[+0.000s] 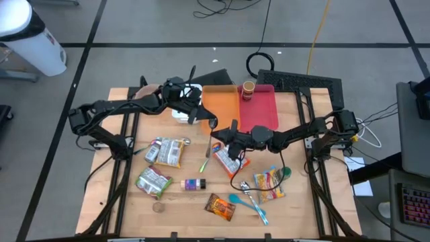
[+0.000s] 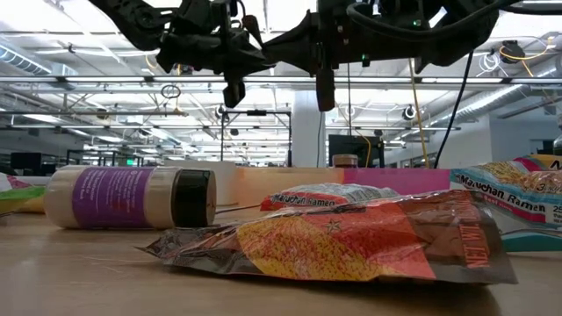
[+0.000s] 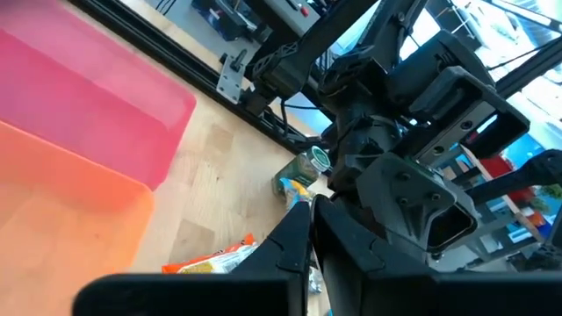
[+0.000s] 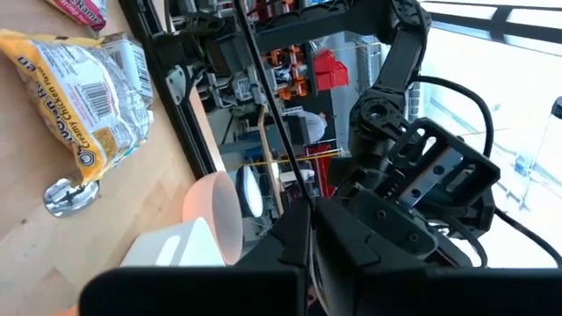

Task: Pick & Place Food Item
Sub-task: Put the black spoon into the white bin

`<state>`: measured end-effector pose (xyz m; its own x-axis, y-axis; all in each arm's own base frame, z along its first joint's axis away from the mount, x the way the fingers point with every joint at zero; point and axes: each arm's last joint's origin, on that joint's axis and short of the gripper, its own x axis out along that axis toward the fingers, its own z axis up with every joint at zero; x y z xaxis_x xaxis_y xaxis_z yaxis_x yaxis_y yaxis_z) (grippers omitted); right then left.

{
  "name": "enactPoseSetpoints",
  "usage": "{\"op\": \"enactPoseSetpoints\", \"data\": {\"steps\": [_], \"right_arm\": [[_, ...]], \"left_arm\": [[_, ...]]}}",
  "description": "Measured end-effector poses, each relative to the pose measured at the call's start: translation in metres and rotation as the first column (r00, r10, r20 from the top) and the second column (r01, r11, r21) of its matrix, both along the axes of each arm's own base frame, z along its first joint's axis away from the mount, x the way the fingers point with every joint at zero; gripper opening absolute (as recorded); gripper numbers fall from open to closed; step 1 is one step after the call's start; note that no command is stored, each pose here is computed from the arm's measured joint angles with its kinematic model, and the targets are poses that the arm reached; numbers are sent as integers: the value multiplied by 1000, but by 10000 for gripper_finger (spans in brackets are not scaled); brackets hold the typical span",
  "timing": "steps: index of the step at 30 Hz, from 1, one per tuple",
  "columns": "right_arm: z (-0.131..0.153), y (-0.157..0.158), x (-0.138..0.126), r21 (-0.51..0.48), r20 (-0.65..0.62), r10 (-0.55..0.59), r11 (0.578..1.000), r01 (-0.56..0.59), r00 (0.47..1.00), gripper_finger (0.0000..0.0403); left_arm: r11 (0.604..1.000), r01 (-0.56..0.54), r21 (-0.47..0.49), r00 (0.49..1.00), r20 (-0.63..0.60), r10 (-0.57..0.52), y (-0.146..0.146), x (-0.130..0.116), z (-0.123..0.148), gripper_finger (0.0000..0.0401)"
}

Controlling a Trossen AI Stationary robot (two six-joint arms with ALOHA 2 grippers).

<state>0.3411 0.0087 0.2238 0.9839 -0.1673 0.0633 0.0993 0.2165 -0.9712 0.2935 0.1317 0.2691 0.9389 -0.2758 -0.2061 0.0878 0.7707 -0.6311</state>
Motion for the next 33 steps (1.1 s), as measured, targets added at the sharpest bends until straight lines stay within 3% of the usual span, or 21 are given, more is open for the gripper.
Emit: {"op": "enactPoseSetpoints", "data": {"steps": [12, 25, 33], "right_arm": [[1, -1, 0, 50, 13, -22, 999, 21, 1000, 1], [-1, -1, 0, 88, 8, -24, 996, 23, 1000, 1], [5, -4, -3, 139, 36, -124, 983, 117, 992, 1]], "left_arm": [[989, 28, 146, 992, 119, -45, 0, 2, 9, 31], [978, 29, 208, 981, 181, -68, 3, 1, 15, 215], [940, 61, 337, 935, 311, -172, 11, -20, 41, 249]]}}
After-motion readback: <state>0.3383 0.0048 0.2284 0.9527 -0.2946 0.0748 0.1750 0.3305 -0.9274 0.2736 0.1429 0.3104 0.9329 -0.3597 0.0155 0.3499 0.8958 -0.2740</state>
